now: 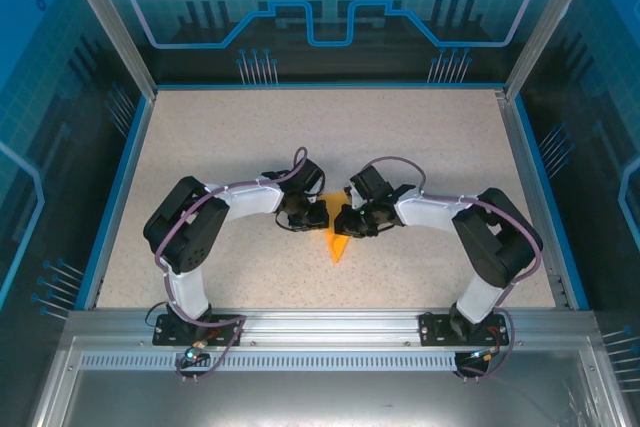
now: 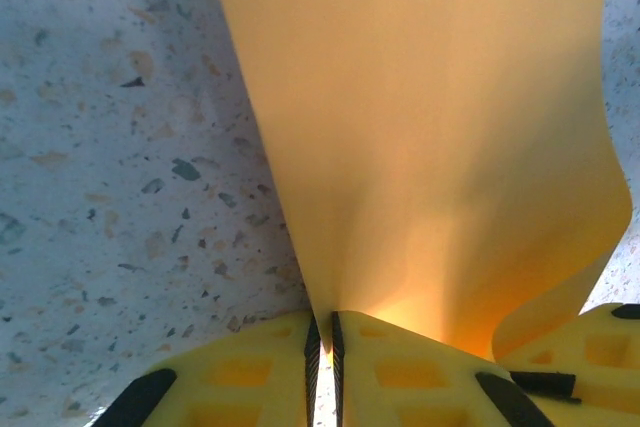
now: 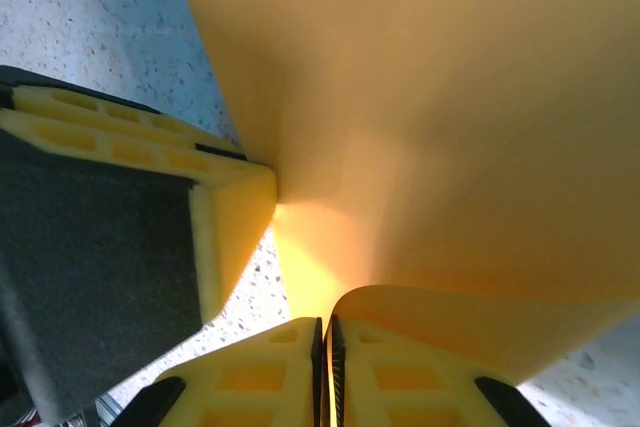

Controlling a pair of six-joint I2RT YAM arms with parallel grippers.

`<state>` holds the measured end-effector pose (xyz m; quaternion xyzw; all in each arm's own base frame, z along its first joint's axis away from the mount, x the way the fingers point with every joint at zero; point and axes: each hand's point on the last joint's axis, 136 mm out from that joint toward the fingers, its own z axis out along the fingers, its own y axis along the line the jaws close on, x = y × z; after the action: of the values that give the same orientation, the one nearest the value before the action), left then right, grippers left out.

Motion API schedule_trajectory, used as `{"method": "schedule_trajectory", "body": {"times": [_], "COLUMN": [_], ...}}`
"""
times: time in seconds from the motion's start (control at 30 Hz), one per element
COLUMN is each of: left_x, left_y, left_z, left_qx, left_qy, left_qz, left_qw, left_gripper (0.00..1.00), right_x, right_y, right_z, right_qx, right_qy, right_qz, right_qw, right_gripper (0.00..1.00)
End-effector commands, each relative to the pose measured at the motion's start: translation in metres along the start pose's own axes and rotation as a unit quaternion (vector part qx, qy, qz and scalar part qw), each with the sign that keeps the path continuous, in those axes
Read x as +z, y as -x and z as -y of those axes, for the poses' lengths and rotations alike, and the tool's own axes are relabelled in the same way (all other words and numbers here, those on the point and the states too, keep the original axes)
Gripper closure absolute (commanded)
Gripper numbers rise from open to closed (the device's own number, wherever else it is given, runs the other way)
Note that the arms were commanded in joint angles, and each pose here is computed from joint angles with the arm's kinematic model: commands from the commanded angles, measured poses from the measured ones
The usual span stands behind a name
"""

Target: Fold a paper plane with a square sheet of paper (pick it up from the middle)

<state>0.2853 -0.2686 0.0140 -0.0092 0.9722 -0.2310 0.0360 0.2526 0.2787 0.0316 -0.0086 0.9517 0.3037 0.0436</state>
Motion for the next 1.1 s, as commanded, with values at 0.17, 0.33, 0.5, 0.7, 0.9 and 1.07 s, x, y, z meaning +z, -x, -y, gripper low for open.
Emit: {"method": "schedule_trajectory", "body": {"times": [0.17,0.33,0.5,0.7,0.9,1.07], "left_x": [0.002,0.001,-0.001,-0.004,-0.008,-0.013], "left_y": [-0.01,-0.011,-0.012,-0.012,-0.013,-0.013], "left_z": [-0.003,-0.003,-0.003,-0.001,0.0,0.003], "left_qx": [0.004,0.003,0.002,0.001,0.0,0.001], "left_qy": [-0.002,-0.003,-0.003,-0.008,-0.01,-0.015], "left_qz": [-0.013,-0.012,-0.012,-0.011,-0.009,-0.006], "left_qw": [1.0,1.0,1.0,1.0,1.0,1.0], "left_gripper": [0.85,0.84,0.84,0.84,0.83,0.81], "right_x": [0.008,0.012,0.013,0.015,0.018,0.02], "right_y": [0.008,0.008,0.007,0.006,0.006,0.006], "right_z": [-0.013,-0.008,-0.005,-0.002,0.002,0.004], "right_qx": [-0.003,0.0,-0.001,0.001,0.005,0.005], "right_qy": [0.007,-0.004,-0.02,-0.028,-0.035,-0.041], "right_qz": [0.001,-0.005,-0.006,-0.007,-0.008,-0.009], "right_qw": [1.0,1.0,1.0,1.0,0.999,0.999], "right_gripper": [0.86,0.86,0.86,0.85,0.84,0.83]}}
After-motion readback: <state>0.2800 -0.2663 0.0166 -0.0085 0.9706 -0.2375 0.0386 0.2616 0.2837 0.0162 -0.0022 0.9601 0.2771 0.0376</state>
